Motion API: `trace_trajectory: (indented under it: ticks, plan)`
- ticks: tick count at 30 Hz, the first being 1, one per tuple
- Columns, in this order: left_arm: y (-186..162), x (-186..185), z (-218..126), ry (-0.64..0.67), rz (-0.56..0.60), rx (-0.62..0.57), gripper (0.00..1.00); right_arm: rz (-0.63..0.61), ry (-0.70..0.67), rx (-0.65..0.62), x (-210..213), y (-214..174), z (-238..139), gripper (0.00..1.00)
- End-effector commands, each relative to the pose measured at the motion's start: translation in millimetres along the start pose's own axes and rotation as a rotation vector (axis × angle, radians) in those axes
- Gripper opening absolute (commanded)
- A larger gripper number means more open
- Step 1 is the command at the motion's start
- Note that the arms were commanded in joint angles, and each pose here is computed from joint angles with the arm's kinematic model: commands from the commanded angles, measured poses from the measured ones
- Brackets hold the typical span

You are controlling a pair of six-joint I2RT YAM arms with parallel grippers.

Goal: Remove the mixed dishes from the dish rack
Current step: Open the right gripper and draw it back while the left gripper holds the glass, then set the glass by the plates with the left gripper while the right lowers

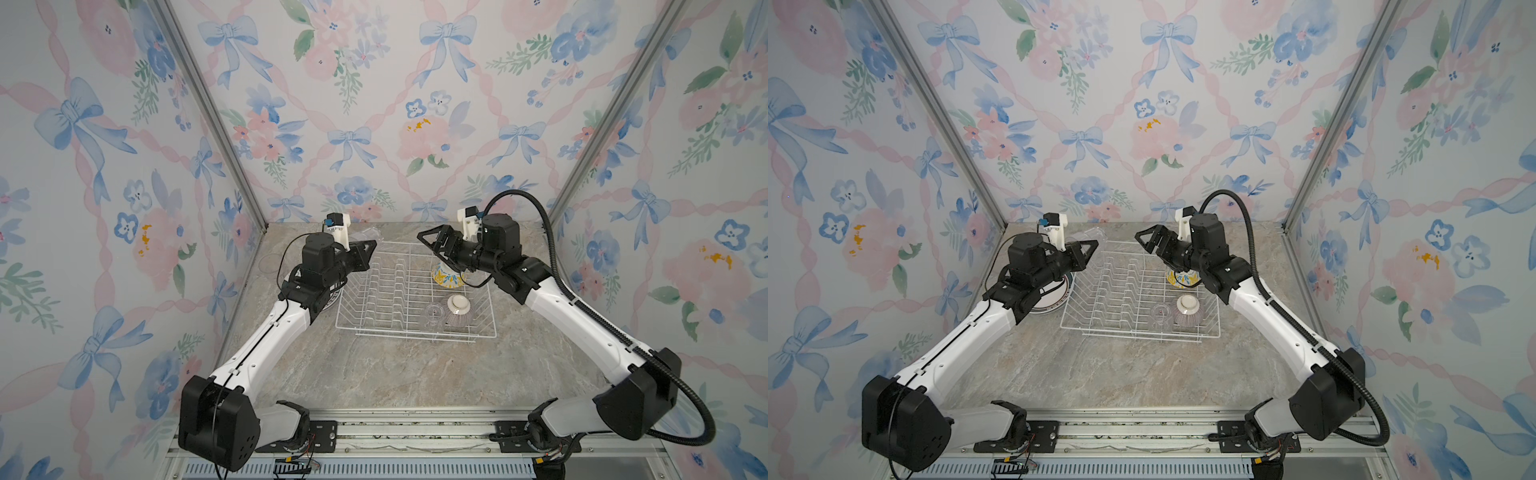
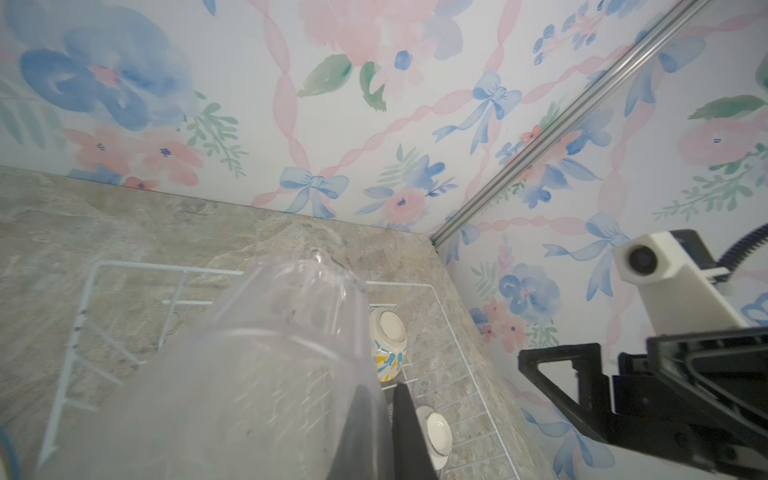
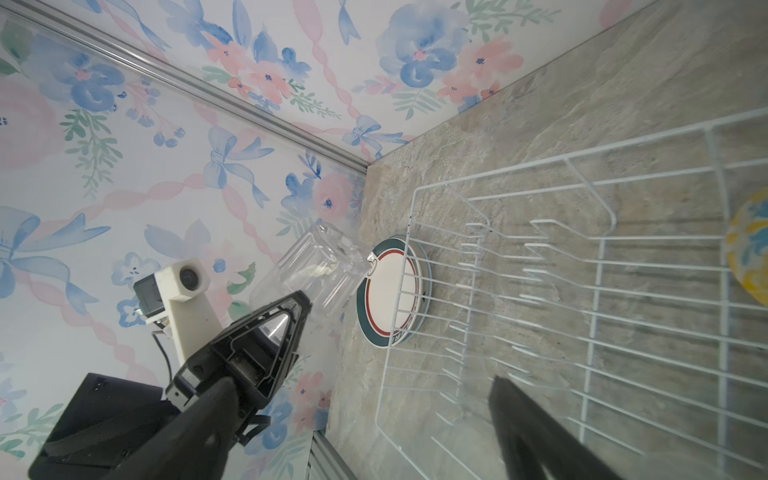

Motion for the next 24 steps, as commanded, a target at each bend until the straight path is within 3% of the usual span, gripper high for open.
trace_trajectory:
  ticks: [1, 6, 12, 21, 24]
  plan:
    - [6.4, 31.6, -30.7, 0.241, 0.026, -0.002, 0.0, -0.167, -0.195, 0.0, -25.9, -15.1, -20.7, 0.97]
    - [7.0, 79.4, -81.2, 0.442, -0.065, -0.002, 0.0, -0.308, -0.313, 0.034, -43.7, -26.5, -34.9, 0.97]
    - [6.2, 130.0, -141.4, 0.704, -0.073, 0.003, 0.0, -0.367, -0.344, 0.056, -56.4, -40.2, -43.5, 0.97]
    - [11.0, 177.2, -146.7, 0.807, -0.184, 0.063, 0.0, -0.436, -0.344, 0.112, -60.0, -51.0, -53.0, 0.97]
    - [11.3, 198.5, -143.4, 0.896, -0.184, 0.092, 0.0, -0.461, -0.359, 0.129, -61.7, -56.8, -60.0, 0.97]
Point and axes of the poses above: each gripper's point midway between its finger pads, its own z axis out along the fingers, its own x axis along the line the jaws close on, y = z × x, the point moved 5 cm from there along -z, back along the fingers, and after that the axes turned 8 degrees about -z, right-handed, at the moved point
